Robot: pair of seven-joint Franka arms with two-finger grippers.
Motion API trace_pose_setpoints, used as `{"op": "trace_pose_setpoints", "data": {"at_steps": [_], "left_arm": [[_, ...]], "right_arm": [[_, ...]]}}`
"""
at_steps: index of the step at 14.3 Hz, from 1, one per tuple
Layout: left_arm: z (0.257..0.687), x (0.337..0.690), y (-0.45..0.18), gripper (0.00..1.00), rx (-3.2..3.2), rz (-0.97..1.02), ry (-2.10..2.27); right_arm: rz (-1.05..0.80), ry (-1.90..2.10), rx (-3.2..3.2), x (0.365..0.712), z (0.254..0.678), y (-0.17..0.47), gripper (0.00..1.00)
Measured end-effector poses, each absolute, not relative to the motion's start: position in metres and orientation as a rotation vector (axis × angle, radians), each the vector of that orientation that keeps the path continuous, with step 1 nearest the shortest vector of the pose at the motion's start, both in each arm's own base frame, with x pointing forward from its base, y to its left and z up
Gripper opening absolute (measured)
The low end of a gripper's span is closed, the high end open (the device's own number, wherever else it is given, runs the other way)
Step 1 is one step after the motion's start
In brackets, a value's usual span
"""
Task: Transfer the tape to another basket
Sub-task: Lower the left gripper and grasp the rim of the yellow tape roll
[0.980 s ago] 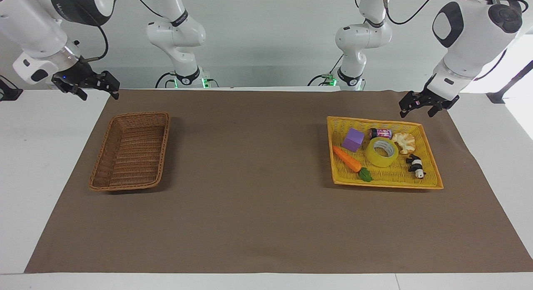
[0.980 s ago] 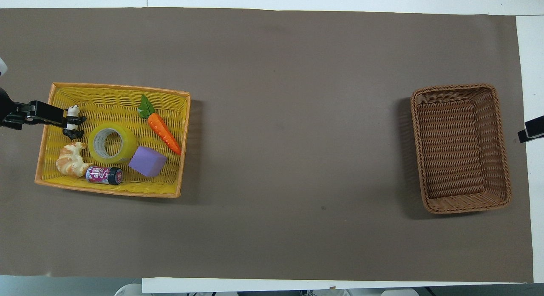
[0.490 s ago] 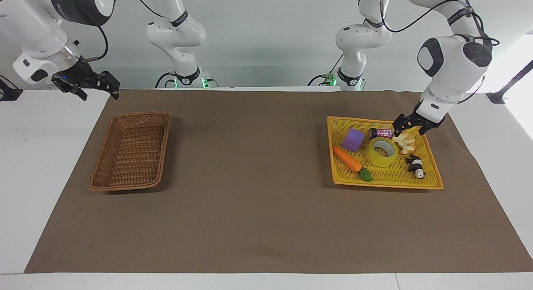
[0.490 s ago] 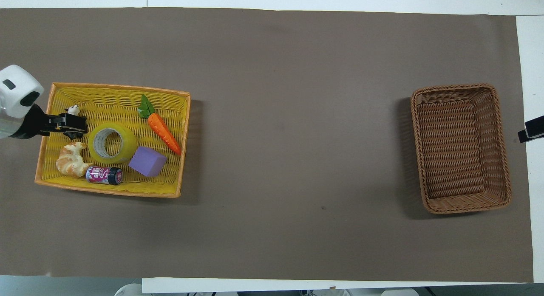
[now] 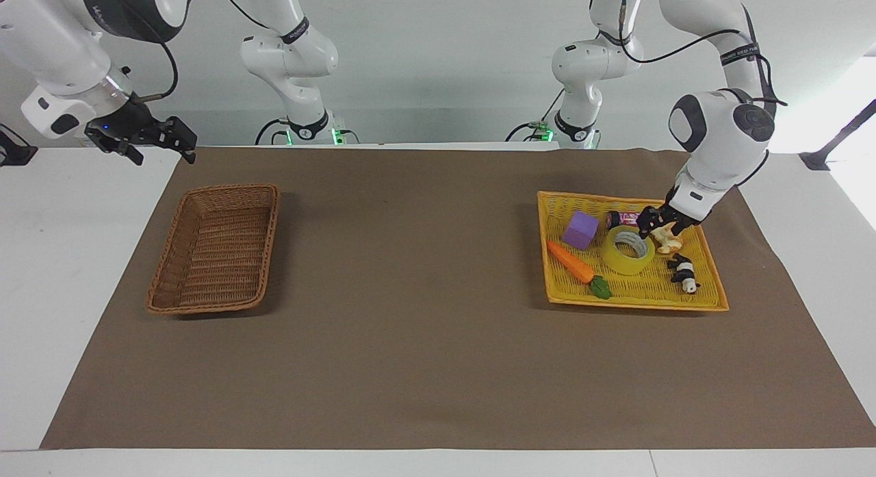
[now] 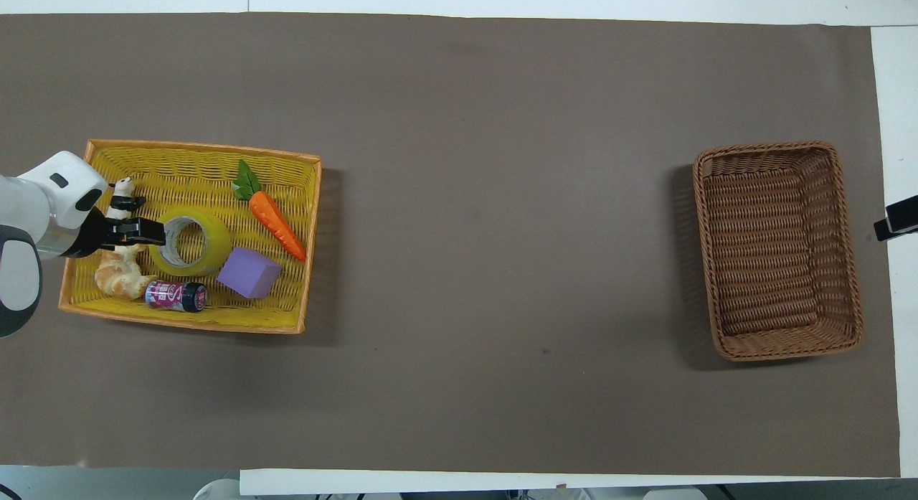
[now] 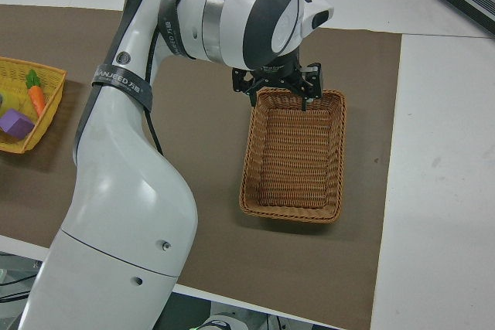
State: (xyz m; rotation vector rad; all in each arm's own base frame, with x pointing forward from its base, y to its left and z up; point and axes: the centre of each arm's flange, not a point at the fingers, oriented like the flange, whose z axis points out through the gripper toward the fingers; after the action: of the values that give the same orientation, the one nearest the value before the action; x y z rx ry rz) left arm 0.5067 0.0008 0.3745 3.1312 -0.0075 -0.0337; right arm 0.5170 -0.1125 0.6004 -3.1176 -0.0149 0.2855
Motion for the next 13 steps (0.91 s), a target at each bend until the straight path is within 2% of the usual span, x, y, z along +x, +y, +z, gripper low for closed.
{"op": "trace_pose_setpoints", "data": {"at_steps": [1,2,8,9,10,13], "left_arm": [[0.367,0.505,0.001,0.78,3.13,-0.049,-0.008],[0.361,0.503,0.001,0.72,3.13,-0.06,-0.008],[0.327,0.499,-0.001,0.69,3.125,-0.076,-0.014],[0.322,0.499,-0.005,0.67,3.124,-0.085,-0.024],[0.316,0.499,-0.009,0.6,3.123,-0.081,-0.036],[0.305,0.501,-0.012,0.56,3.121,-0.081,-0.047]], "right_arm": [[0.286,-0.015,-3.118,0.517,0.6,-0.113,1.0],[0.286,-0.015,-3.118,0.517,0.6,-0.113,1.0],[0.286,-0.015,-3.118,0.517,0.6,-0.113,1.0],[0.286,-0.015,-3.118,0.517,0.6,-0.113,1.0],[0.286,-0.015,-3.118,0.517,0.6,-0.113,1.0],[0.286,-0.014,-3.118,0.517,0.6,-0.113,1.0]]}}
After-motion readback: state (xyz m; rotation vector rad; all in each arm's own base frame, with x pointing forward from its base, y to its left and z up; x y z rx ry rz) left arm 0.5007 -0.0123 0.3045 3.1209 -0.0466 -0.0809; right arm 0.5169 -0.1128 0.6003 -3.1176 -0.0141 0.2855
